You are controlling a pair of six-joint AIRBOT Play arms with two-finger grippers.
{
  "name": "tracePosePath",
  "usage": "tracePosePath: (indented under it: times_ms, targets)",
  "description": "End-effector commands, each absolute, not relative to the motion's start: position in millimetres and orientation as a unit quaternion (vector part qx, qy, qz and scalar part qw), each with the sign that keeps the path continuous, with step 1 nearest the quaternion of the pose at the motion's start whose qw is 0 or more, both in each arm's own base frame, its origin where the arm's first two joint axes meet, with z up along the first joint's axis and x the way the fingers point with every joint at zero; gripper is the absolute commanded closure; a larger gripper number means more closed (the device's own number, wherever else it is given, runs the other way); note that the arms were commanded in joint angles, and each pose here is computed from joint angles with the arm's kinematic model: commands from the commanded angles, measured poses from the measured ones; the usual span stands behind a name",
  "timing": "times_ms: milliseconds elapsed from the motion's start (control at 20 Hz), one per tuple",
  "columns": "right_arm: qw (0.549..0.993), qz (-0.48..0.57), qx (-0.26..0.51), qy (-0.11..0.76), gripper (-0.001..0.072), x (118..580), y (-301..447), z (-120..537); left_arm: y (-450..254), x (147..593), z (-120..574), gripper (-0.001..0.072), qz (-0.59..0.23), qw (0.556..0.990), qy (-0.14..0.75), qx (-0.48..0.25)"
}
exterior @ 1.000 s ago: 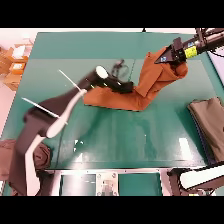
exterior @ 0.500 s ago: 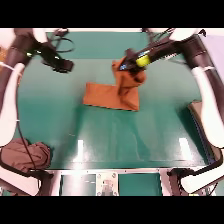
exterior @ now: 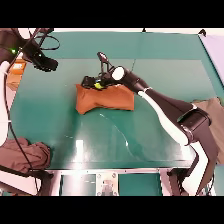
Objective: Fold the shirts.
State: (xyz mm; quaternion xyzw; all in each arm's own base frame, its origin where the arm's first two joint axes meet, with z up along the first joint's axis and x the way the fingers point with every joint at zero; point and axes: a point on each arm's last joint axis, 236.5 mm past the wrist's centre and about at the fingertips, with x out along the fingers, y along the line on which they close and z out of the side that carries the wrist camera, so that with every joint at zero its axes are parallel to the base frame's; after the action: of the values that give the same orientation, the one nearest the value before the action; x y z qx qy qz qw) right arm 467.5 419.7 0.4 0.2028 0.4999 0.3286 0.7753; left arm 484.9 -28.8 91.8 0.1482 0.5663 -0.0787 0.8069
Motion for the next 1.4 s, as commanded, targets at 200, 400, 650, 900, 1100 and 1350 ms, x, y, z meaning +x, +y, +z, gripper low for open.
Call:
tracePosePath:
  times_ms: [200, 400, 650, 900, 1100, 1350]
  targets:
    - [0.771, 0.189, 0.151, 0.589, 0.0209, 478, 196, 28, -31, 483, 92, 0.0686, -0.084, 0.806, 0.568, 0.143]
    - [0.717, 0.133, 0.244, 0.639, 0.0162, 453, 139, -17, -35, 483, 92, 0.0685, -0.089, 0.808, 0.567, 0.136]
    - [0.646, 0.174, 0.340, 0.661, 0.0162, 430, 186, -84, -40, 484, 92, 0.0685, -0.097, 0.810, 0.564, 0.127]
    - [0.631, 0.238, 0.397, 0.623, 0.0456, 444, 247, -83, -40, 484, 92, 0.0685, -0.098, 0.809, 0.565, 0.128]
    - [0.674, 0.289, 0.397, 0.552, 0.0698, 482, 235, 1, -40, 481, 91, 0.0685, -0.098, 0.805, 0.570, 0.128]
    - [0.784, 0.251, 0.386, 0.417, 0.0698, 500, 109, 159, -39, 474, 88, 0.0685, -0.099, 0.797, 0.582, 0.127]
